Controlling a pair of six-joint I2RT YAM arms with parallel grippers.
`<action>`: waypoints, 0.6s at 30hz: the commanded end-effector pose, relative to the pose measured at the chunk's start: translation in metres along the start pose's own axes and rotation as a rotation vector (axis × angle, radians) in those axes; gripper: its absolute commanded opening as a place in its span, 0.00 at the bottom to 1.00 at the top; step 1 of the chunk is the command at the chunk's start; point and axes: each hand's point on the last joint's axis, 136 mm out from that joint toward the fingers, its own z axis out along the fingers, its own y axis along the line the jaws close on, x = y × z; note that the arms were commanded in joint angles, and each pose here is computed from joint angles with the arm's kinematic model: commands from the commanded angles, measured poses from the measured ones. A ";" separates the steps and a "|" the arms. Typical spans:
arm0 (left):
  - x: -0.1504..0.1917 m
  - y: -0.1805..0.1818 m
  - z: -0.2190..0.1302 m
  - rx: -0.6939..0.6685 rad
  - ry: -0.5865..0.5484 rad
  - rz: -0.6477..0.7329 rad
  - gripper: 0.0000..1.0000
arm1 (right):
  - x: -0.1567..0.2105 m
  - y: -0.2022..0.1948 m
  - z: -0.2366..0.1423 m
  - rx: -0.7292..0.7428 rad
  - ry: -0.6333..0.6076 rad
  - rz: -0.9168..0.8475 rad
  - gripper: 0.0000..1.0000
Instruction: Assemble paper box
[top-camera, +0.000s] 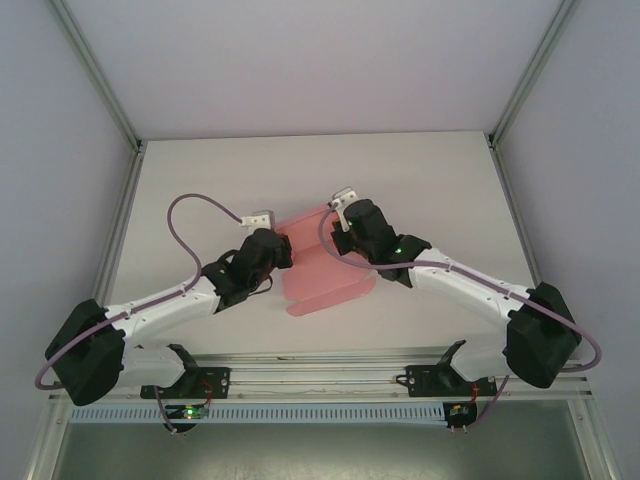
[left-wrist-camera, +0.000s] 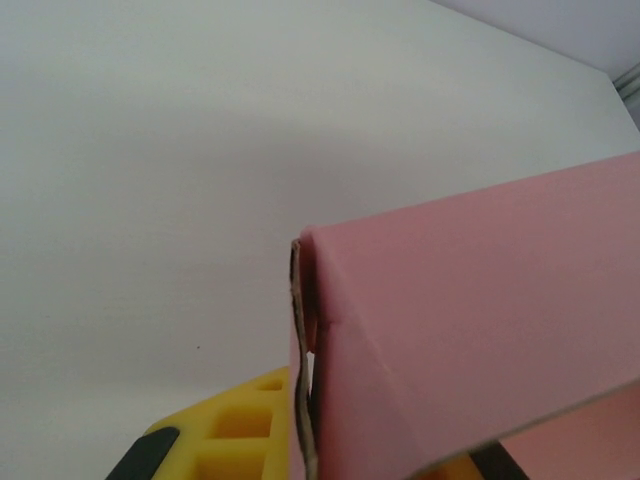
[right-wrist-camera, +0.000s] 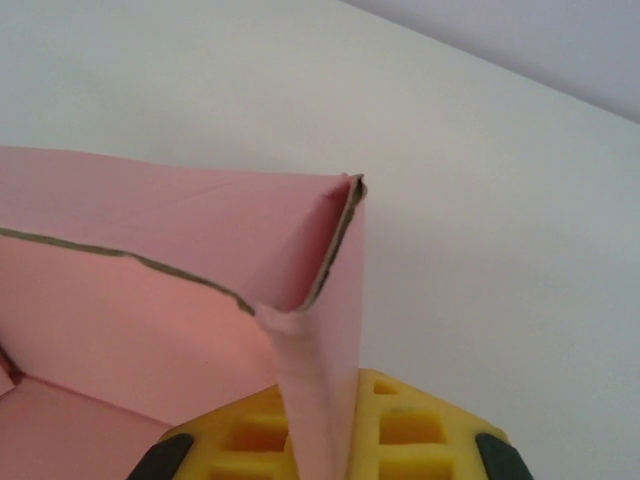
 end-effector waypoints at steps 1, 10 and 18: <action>-0.006 0.021 -0.003 -0.155 -0.028 -0.045 0.00 | -0.004 -0.034 0.002 0.210 0.003 0.033 0.00; -0.003 0.074 -0.019 -0.506 -0.020 -0.057 0.00 | 0.004 -0.093 -0.010 0.645 0.074 -0.063 0.00; 0.004 0.116 -0.041 -0.724 0.011 -0.029 0.00 | 0.009 -0.137 -0.032 0.894 0.106 -0.102 0.00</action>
